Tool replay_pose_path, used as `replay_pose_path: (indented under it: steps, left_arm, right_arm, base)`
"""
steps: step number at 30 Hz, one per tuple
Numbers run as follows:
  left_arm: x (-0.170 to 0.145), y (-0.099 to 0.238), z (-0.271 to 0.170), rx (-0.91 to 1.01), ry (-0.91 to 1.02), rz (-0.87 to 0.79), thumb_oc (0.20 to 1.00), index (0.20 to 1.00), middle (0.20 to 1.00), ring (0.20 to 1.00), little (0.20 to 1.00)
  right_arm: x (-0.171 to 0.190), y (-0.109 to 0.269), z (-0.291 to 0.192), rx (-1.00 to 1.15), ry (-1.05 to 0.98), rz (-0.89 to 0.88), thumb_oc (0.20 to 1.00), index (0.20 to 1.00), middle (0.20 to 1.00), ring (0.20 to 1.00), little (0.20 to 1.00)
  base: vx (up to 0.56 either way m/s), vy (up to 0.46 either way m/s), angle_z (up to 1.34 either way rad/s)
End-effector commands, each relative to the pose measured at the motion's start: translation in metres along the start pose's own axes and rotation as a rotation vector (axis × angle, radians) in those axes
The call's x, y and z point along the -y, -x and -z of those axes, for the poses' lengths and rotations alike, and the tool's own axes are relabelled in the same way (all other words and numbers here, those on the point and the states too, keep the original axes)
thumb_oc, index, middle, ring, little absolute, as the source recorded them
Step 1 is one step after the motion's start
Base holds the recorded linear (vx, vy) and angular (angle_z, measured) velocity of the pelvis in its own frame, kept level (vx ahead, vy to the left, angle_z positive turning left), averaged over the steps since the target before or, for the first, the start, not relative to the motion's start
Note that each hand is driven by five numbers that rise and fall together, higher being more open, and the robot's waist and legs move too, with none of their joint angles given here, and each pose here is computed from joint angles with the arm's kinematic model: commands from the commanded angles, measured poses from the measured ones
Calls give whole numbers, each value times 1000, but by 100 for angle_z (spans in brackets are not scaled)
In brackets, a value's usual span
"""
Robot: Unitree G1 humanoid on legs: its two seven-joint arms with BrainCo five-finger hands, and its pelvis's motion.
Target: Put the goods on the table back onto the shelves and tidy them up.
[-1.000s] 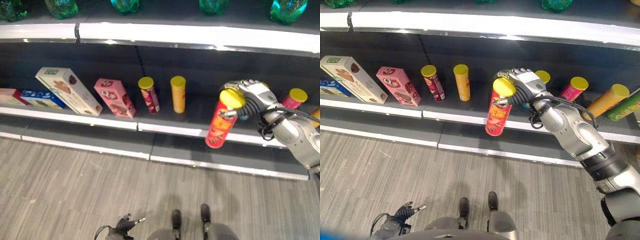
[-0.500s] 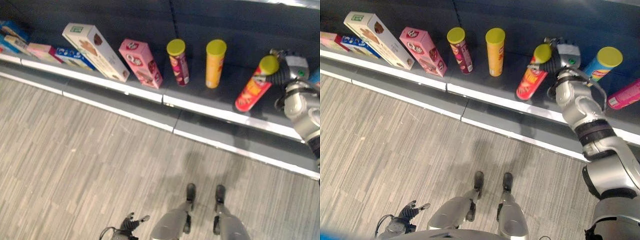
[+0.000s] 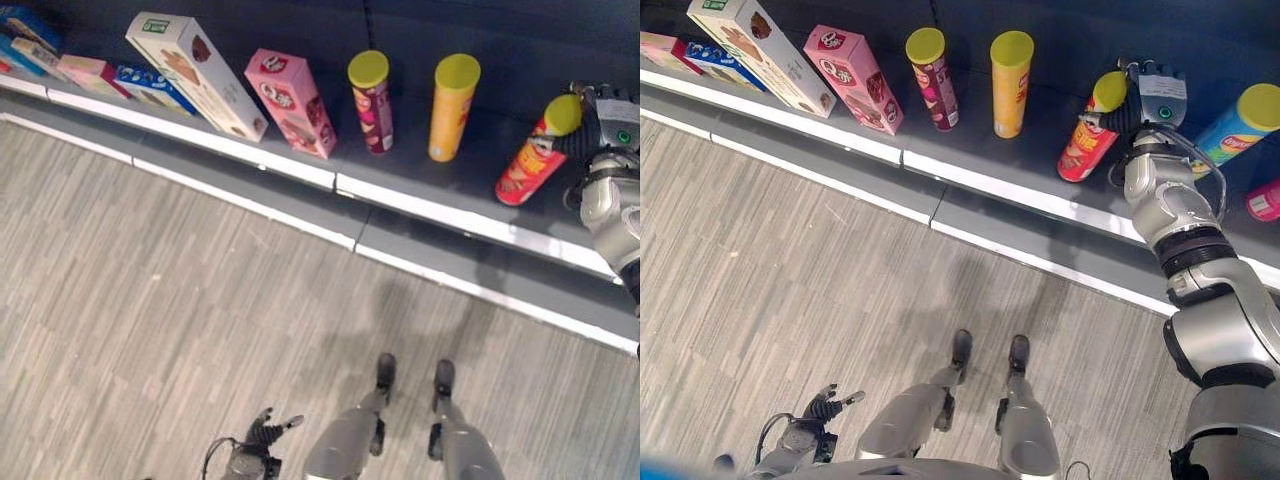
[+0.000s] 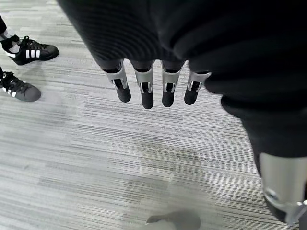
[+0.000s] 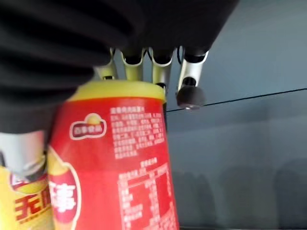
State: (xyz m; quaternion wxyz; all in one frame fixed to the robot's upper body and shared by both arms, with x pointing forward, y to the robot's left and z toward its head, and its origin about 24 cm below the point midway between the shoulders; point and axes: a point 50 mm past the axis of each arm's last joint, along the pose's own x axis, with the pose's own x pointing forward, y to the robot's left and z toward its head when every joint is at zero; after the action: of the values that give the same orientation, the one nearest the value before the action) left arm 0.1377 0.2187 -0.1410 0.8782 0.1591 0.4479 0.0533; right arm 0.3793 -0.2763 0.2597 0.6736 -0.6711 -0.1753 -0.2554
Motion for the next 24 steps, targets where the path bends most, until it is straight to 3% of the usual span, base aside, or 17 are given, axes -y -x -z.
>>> replay_pose_path:
  steps: [1, 24]
  left_arm:
    - [-7, -5, -12, 34, -43, -20, 1000, 1000, 1000, 1000, 1000]
    - [-4, -6, -22, 81, -44, -22, 1000, 1000, 1000, 1000, 1000]
  right_arm:
    - [42, -25, -9, 59, 79, 174, 200, 200, 200, 200, 200]
    - [45, -28, 3, 28, 209, 196, 200, 200, 200, 200, 200]
  base:
    - [0, 0, 0]
    - [0, 0, 0]
